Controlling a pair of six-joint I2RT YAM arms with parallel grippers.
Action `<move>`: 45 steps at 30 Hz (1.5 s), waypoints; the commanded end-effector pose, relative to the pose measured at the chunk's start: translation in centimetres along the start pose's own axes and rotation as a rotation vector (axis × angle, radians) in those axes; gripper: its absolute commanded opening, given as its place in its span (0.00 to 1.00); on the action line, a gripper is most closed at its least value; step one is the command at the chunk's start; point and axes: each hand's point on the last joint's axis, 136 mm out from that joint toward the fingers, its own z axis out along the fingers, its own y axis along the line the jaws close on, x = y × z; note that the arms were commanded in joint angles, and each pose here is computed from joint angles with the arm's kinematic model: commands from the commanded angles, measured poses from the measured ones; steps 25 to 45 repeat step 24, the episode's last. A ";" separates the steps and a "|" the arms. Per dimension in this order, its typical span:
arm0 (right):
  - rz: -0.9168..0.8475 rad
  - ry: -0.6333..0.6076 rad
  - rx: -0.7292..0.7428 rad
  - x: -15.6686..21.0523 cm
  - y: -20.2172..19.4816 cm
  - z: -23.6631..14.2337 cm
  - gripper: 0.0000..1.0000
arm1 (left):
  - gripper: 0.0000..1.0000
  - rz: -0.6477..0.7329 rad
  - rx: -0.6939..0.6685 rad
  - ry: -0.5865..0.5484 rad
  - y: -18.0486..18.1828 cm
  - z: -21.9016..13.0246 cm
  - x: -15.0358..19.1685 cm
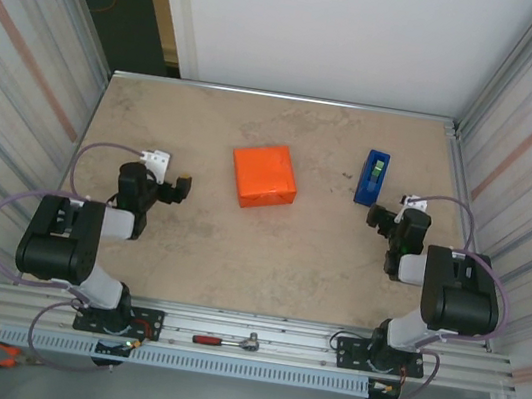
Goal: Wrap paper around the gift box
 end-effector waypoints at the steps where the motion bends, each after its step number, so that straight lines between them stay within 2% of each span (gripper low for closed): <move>1: -0.027 -0.091 0.026 -2.9 0.5 0.2 0.98 | 0.99 -0.025 -0.037 -0.015 1.0 0.3 -1.0; 45: -0.033 -0.081 0.026 -2.9 0.6 0.2 0.98 | 0.99 -0.027 -0.070 -0.020 1.4 0.1 -1.1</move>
